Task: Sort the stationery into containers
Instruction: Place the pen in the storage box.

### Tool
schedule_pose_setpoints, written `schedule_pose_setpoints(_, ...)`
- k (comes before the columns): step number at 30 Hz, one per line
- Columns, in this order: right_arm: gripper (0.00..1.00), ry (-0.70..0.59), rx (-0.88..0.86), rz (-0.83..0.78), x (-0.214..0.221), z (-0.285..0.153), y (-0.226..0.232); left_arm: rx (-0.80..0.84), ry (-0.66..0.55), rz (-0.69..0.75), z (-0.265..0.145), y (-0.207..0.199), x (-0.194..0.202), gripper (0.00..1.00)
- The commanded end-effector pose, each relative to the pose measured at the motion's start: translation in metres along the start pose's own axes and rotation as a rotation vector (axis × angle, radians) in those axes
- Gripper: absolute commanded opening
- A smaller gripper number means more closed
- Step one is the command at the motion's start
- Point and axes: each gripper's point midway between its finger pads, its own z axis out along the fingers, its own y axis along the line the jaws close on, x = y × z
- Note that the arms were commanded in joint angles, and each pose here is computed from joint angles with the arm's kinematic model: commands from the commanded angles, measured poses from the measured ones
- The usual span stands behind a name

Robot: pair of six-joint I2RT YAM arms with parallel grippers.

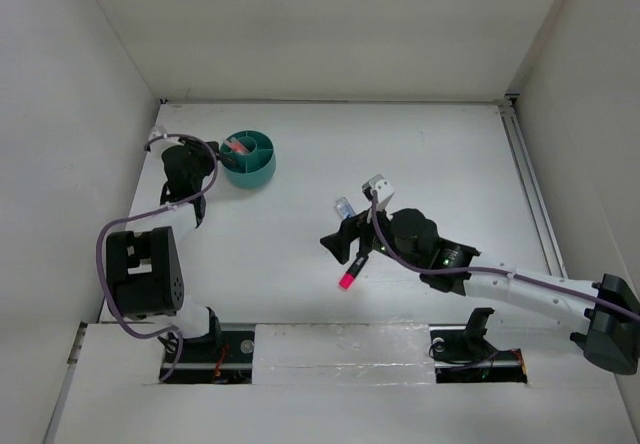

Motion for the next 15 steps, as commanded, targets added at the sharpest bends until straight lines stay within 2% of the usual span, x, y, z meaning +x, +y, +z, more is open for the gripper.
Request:
schedule_pose_setpoints(1,0.91,-0.050,-0.023,0.005,-0.019,0.000,0.007,0.057,-0.052,0.006,0.001,-0.011,-0.012,0.00)
schedule_pose_setpoints(15,0.91,-0.051,-0.022,-0.015,-0.019,0.000,0.006,0.042,-0.028,0.006,0.010,0.003,0.001,0.02)
